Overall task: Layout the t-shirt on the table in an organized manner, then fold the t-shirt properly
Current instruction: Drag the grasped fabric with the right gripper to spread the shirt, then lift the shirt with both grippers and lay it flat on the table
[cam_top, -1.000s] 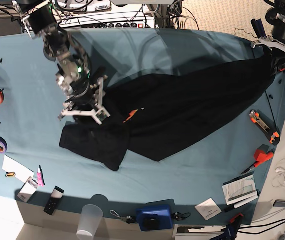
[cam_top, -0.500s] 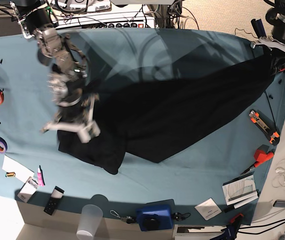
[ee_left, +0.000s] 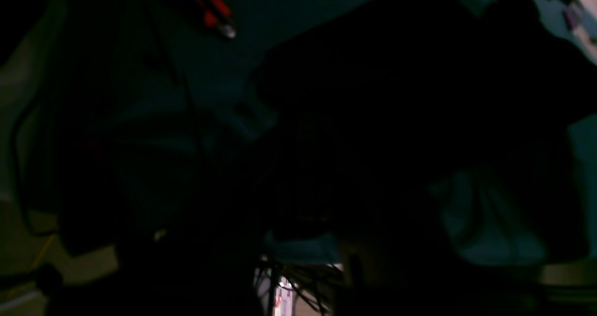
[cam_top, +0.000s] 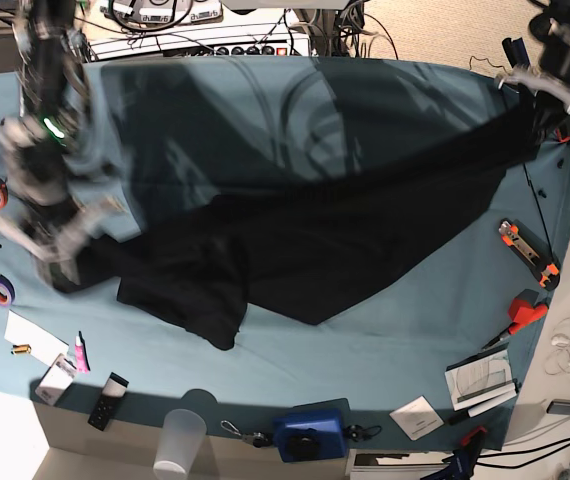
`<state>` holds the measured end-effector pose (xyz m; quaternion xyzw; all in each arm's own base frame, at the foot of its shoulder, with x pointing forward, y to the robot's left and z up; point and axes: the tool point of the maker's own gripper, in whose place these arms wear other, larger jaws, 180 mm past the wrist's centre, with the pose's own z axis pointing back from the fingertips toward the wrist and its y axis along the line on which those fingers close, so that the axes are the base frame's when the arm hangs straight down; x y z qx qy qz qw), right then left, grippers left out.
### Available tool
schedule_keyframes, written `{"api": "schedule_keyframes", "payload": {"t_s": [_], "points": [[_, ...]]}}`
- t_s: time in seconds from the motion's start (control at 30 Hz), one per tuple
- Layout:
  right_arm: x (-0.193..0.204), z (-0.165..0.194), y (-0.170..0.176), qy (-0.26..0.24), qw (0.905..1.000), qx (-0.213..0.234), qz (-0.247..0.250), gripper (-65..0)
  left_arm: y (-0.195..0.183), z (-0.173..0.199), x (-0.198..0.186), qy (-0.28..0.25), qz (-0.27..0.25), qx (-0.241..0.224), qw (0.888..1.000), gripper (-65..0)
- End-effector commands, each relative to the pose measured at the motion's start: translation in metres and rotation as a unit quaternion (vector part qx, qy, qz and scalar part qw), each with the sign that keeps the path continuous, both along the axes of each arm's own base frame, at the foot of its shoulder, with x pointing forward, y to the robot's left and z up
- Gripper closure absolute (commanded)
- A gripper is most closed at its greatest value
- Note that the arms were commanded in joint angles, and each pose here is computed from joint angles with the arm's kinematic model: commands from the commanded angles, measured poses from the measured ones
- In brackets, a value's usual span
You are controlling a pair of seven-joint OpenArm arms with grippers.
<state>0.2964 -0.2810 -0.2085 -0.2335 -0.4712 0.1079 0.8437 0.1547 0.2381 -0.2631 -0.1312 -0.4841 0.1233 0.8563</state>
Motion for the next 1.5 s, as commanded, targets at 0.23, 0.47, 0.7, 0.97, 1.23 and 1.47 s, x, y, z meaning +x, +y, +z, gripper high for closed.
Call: {"api": "schedule_keyframes", "payload": {"t_s": [0.23,0.47,0.7,0.97,1.23,1.47], "points": [[-0.037,0.027,-0.012,-0.056,0.9977,0.038,0.002,0.0,0.032,0.057,-0.02,-0.094,0.022,0.026,0.995,0.0],[-0.01,0.069,0.003,-0.148,0.9858,0.072,0.035,0.0,0.006,0.069,0.039,-0.149,-0.057,0.043,0.986,0.0],[0.043,0.098,-0.019,-0.218,0.9666,0.128,0.042,0.0,0.008,0.097,0.124,-0.211,-0.006,0.138,0.968,0.0],[0.126,0.114,-0.045,-0.235,0.9429,0.231,0.05,0.0,-0.001,0.094,0.206,-0.226,0.014,0.154,0.962,0.0],[0.142,0.194,-0.024,-0.308,0.9087,0.26,0.109,0.0,-0.002,0.153,0.227,-0.297,0.026,0.135,0.945,0.0],[0.12,0.251,-0.005,-0.371,0.8872,0.23,0.148,0.0,-0.003,0.204,0.19,-0.352,0.038,0.141,0.925,0.0]]}}
